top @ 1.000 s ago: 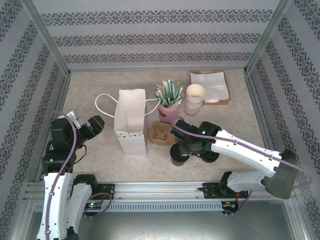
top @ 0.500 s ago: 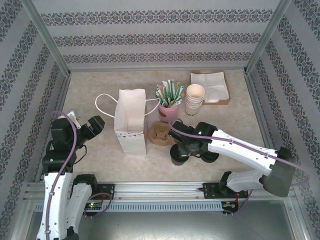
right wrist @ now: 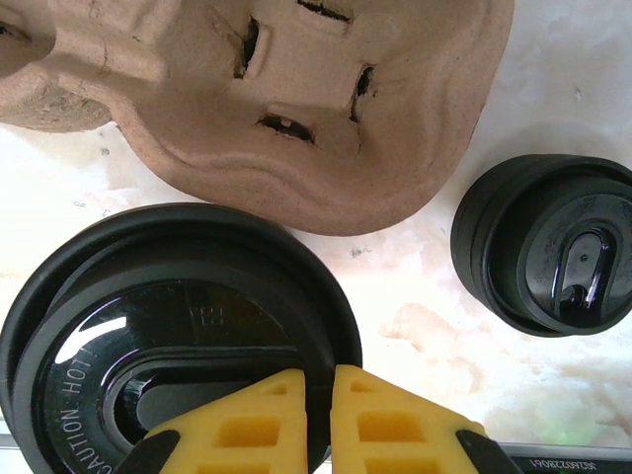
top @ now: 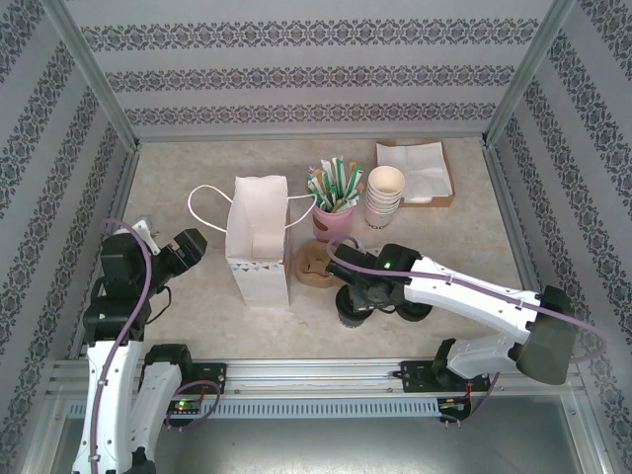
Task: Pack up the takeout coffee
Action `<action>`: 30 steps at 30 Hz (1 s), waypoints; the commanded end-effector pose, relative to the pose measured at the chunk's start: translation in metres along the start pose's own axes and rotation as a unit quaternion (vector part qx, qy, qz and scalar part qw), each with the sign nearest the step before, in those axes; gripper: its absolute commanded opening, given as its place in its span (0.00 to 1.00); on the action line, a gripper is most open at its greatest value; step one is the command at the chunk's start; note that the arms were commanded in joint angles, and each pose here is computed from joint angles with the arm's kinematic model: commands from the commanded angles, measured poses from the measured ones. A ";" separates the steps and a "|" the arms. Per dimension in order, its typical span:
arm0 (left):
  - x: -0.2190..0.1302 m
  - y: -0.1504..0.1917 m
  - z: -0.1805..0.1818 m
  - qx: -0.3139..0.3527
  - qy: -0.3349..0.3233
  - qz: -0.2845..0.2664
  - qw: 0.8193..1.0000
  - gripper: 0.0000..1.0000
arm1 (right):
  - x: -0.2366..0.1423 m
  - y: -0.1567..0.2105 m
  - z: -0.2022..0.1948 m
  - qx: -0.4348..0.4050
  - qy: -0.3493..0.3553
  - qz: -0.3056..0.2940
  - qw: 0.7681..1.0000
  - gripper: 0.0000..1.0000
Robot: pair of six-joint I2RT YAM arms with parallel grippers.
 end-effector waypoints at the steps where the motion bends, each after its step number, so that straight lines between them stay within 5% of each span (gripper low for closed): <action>1: 0.000 0.001 -0.005 -0.002 0.014 0.000 1.000 0.88 | 0.037 0.029 -0.007 -0.007 0.044 0.068 0.997 0.12; 30: 0.000 0.000 -0.008 -0.007 0.024 0.001 1.000 0.88 | -0.019 -0.003 0.000 0.026 -0.035 -0.027 0.999 0.18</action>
Point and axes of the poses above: each hand's point on the last joint's axis, 136 mm out from that joint toward the fingers, its own x axis out along the fingers, its own z axis along the line the jaws close on, y = z × x, the point moved 3 cm from there along -x, back along the fingers, and after that the axes turned 5 degrees about x, right-handed, at the moved point
